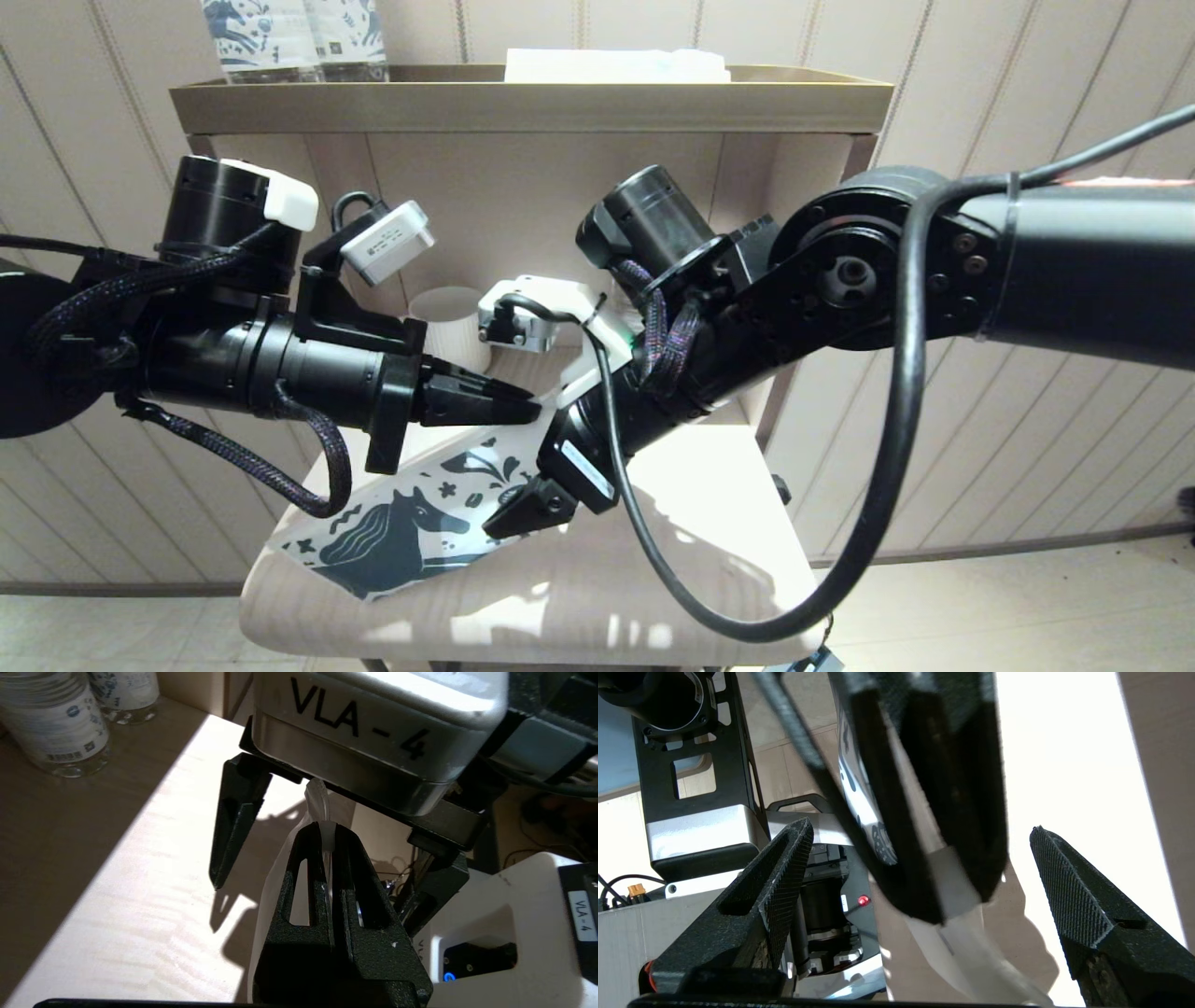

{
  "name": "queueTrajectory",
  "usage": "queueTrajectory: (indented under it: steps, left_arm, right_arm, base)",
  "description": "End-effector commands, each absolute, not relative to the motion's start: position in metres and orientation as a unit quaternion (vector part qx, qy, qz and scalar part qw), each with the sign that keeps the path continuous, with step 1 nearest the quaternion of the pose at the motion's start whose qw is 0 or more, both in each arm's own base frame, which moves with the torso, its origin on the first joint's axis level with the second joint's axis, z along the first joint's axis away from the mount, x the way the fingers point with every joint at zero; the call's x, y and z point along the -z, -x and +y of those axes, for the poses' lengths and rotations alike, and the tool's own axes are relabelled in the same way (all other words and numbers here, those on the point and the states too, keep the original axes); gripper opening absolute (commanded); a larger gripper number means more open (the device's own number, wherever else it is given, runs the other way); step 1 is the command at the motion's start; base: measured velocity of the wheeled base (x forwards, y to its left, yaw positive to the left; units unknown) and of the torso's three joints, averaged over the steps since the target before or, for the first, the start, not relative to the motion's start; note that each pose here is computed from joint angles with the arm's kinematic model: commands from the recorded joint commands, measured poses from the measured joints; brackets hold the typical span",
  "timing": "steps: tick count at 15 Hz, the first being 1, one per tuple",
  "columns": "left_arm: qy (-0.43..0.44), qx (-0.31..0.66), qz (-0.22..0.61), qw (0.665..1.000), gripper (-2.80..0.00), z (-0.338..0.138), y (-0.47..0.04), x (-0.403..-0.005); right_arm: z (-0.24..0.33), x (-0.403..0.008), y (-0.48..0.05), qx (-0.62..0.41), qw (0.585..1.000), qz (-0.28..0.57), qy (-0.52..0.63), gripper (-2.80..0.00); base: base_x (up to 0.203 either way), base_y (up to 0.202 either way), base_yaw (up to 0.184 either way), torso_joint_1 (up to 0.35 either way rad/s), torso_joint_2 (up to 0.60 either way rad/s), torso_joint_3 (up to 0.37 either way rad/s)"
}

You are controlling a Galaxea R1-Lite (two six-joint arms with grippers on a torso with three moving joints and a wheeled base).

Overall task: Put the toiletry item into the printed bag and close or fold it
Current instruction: Hand it to the other hand

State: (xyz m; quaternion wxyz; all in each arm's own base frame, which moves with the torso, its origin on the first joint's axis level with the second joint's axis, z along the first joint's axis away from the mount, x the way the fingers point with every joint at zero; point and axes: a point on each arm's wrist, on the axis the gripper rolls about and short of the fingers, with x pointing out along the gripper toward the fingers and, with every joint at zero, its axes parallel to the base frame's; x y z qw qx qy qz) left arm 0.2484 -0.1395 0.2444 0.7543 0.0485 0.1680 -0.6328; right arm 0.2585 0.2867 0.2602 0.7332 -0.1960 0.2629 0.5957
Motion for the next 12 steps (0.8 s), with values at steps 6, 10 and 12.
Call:
queueTrajectory:
  steps: [6,10,12]
  left_arm:
    - [-0.025,0.66,0.171,0.732,-2.8,-0.1383,-0.2494,-0.244]
    - [-0.024,0.66,0.175,0.731,-2.8,-0.1388,-0.2506,-0.241]
    - [-0.024,0.659,0.176,0.731,-2.8,-0.139,-0.2509,-0.2406]
  right_arm:
    - [0.2856,-0.2613,-0.2571,-0.597,0.731,0.264,0.197,0.0]
    - [0.285,-0.2612,-0.2575,-0.597,0.731,0.263,0.199,0.0]
    - [0.2849,-0.2607,-0.2579,-0.597,0.731,0.263,0.201,0.0]
  base:
    - [0.0,0.0,0.0,0.0,0.0,0.0]
    - [0.0,0.0,0.0,0.0,0.0,0.0]
    - [0.0,0.0,0.0,0.0,0.0,0.0]
